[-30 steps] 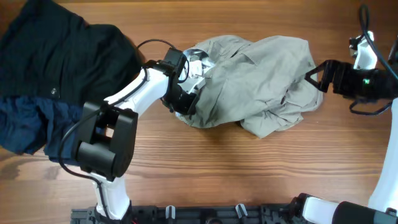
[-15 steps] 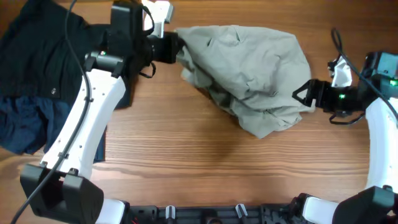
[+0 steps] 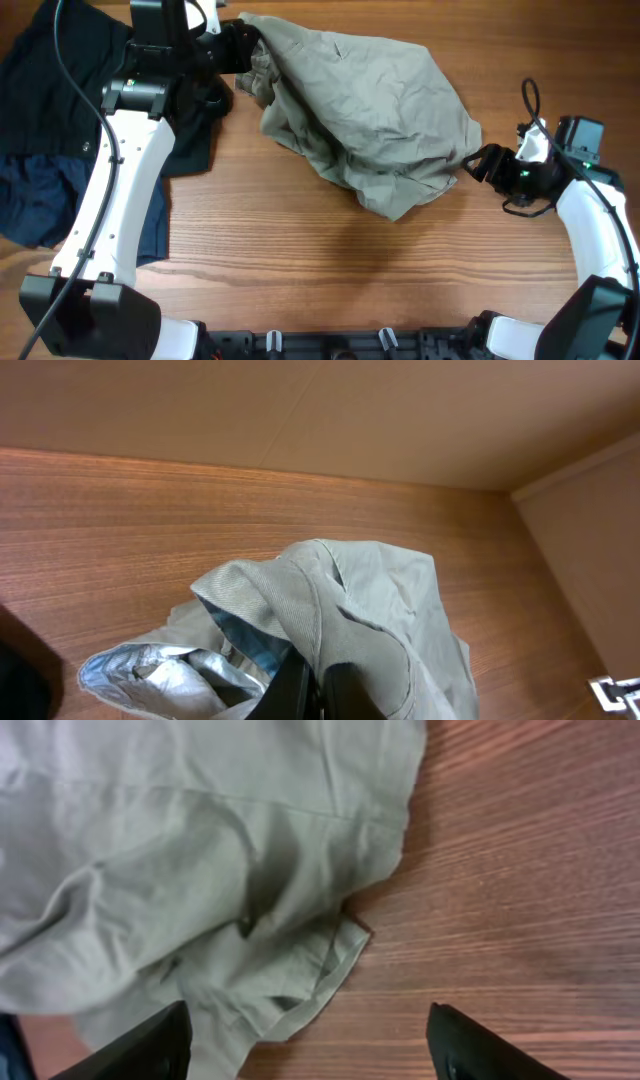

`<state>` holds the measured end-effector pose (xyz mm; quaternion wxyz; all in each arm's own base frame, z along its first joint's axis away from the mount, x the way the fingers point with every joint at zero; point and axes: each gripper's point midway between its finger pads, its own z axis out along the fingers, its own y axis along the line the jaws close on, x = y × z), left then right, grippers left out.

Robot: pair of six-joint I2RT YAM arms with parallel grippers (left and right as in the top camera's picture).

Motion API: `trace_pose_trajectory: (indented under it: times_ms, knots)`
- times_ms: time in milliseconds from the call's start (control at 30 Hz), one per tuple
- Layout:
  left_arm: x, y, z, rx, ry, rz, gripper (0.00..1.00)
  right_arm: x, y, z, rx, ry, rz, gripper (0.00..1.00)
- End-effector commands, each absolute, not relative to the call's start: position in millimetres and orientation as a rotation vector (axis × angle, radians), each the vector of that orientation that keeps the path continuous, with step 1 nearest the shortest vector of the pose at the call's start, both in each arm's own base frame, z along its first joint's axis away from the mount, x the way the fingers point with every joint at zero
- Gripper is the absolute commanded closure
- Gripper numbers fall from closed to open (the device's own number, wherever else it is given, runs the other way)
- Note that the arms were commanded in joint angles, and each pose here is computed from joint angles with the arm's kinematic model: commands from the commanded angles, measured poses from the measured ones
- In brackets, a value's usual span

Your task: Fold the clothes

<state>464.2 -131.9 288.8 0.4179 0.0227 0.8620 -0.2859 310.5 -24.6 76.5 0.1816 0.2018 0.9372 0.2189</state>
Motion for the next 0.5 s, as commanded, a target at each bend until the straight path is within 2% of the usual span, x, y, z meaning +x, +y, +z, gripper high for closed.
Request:
trace_pose_trajectory:
  times_ms: [0, 167, 333, 433, 467]
  knots:
    - [463, -127, 320, 0.039, 2.091, -0.716, 0.96, 308, -19, 55, 0.714, 2.649, 0.603, 0.27]
    - [461, -127, 316, 0.034, 2.109, -0.716, 0.96, 320, -8, 31, 0.768, 2.579, 0.553, 0.32]
    - [457, -126, 310, 0.025, 2.141, -0.716, 0.96, 344, -8, 25, 0.729, 2.523, 0.505, 0.35]
    - [456, -125, 306, 0.015, 2.161, -0.709, 0.96, 349, -8, 14, 0.732, 2.525, 0.506, 0.47]
    - [456, -123, 304, 0.005, 2.168, -0.695, 0.96, 349, -8, 9, 0.737, 2.534, 0.507, 0.61]
